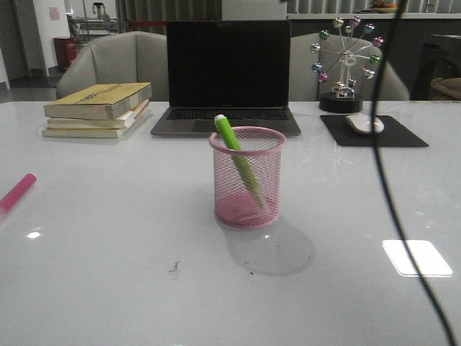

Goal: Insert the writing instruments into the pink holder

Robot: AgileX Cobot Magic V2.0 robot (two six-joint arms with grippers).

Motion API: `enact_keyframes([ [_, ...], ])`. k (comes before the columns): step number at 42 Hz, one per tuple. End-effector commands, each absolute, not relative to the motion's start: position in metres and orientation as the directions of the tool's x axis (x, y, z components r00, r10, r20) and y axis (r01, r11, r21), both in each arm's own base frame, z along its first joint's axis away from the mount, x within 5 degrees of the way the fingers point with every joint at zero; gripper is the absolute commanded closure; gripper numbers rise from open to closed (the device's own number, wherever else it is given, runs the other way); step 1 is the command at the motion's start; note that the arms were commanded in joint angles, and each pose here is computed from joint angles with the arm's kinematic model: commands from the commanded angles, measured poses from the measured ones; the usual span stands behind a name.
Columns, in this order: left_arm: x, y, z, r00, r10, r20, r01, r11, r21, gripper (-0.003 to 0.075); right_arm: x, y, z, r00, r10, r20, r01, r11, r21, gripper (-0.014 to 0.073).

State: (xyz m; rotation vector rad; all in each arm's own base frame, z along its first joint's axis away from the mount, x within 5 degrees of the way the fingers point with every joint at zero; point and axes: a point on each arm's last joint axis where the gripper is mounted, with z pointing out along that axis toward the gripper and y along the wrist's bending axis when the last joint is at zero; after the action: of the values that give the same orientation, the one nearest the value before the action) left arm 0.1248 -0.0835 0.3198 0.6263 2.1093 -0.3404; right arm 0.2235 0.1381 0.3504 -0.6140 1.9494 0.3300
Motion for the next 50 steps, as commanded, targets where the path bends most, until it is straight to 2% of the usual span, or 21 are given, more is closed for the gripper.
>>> enact_keyframes([
  [1, 0.128, -0.087, 0.336, -0.407, 0.258, -0.876, 0.558, 0.83, -0.014, 0.0243, 0.197, 0.122, 0.385, -0.288, -0.253, -0.924, -0.555, 0.83, -0.054, 0.0144],
  [7, 0.128, -0.087, 0.336, -0.407, 0.258, -0.876, 0.558, 0.83, -0.014, 0.0243, 0.167, 0.104, 0.388, -0.364, -0.275, -0.89, -0.558, 0.829, -0.027, 0.0144],
  [13, 0.128, -0.087, 0.336, -0.407, 0.258, -0.876, 0.558, 0.83, -0.014, 0.0243, 0.14, 0.088, 0.374, -0.403, -0.286, -0.87, -0.557, 0.83, -0.015, 0.0148],
  [27, 0.128, -0.087, 0.336, -0.399, 0.253, -0.882, 0.558, 0.83, -0.014, 0.0243, 0.086, 0.056, 0.348, -0.369, -0.265, -0.891, -0.558, 0.83, -0.016, 0.0148],
  [50, 0.132, -0.09, 0.343, -0.34, 0.205, -0.918, 0.558, 0.829, -0.021, 0.0243, 0.073, 0.048, 0.342, -0.353, -0.256, -0.9, -0.558, 0.83, -0.017, 0.0148],
])
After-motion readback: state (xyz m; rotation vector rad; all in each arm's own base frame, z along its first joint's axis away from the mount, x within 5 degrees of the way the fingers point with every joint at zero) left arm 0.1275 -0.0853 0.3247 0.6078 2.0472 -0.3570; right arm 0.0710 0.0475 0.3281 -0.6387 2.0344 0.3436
